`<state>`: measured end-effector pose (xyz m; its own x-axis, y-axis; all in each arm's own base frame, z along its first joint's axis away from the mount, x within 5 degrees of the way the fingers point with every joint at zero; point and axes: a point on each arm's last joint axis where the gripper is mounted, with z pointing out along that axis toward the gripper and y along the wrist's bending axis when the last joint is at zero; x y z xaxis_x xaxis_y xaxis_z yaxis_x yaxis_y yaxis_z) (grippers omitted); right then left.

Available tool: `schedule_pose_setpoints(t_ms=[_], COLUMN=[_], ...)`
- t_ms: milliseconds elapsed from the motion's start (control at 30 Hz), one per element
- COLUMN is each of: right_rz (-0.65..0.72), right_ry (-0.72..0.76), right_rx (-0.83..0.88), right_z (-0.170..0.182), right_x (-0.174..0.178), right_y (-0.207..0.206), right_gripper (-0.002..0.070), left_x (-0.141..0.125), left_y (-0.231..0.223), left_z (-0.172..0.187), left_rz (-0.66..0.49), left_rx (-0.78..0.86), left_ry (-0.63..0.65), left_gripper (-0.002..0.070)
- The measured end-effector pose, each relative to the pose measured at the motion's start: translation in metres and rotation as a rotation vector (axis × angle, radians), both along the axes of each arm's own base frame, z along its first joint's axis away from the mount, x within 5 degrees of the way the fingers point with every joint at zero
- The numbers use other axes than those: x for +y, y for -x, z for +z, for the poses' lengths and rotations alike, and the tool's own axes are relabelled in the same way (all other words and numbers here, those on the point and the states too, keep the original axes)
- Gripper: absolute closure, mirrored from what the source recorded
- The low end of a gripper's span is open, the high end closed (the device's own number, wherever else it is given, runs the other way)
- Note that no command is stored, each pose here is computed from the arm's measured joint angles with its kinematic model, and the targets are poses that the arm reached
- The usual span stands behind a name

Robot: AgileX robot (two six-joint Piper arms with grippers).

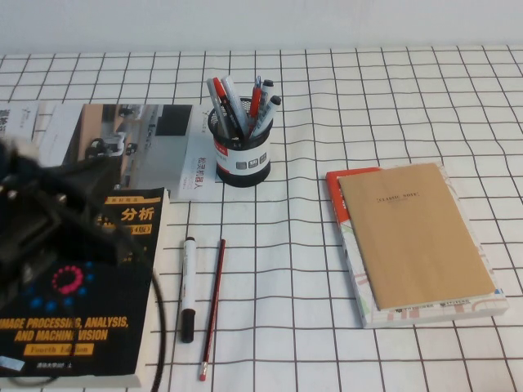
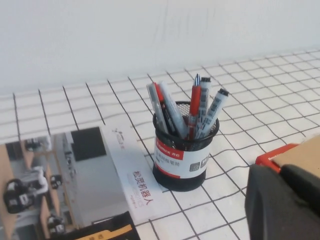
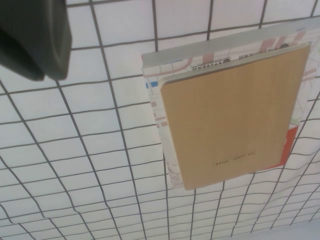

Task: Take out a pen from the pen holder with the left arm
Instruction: 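Take a marker out of the pen holder and lay it on the table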

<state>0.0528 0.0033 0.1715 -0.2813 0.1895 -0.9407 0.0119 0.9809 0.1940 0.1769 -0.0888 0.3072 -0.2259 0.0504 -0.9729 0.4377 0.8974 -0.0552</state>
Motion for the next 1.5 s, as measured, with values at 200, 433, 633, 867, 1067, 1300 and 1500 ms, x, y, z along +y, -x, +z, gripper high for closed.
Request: schedule_pose_setpoints(t_ms=[200, 433, 633, 867, 1067, 1300, 1500], right_rz=[0.000, 0.000, 0.000, 0.000, 0.000, 0.000, 0.000], right_ry=[0.000, 0.000, 0.000, 0.000, 0.000, 0.000, 0.000], right_rx=[0.000, 0.000, 0.000, 0.000, 0.000, 0.000, 0.000], right_z=[0.000, 0.000, 0.000, 0.000, 0.000, 0.000, 0.000], right_x=[0.000, 0.000, 0.000, 0.000, 0.000, 0.000, 0.000], right_y=[0.000, 0.000, 0.000, 0.000, 0.000, 0.000, 0.000], right_gripper=[0.0692, 0.0693, 0.0693, 0.0692, 0.0692, 0.0692, 0.0692], left_x=[0.037, 0.067, 0.079, 0.080, 0.079, 0.082, 0.087], left_y=[0.069, 0.113, 0.127, 0.127, 0.125, 0.121, 0.116], left_z=[-0.012, -0.043, -0.056, -0.074, -0.094, -0.113, -0.130], left_rz=[0.003, 0.074, 0.149, 0.155, 0.165, 0.300, 0.409], left_rx=[-0.118, -0.050, -0.031, 0.006, 0.057, 0.097, 0.038], left_ry=[-0.063, -0.168, -0.168, -0.185, -0.190, -0.095, -0.049], left_gripper=[0.0671, 0.0673, 0.0674, 0.0674, 0.0674, 0.0674, 0.0674])
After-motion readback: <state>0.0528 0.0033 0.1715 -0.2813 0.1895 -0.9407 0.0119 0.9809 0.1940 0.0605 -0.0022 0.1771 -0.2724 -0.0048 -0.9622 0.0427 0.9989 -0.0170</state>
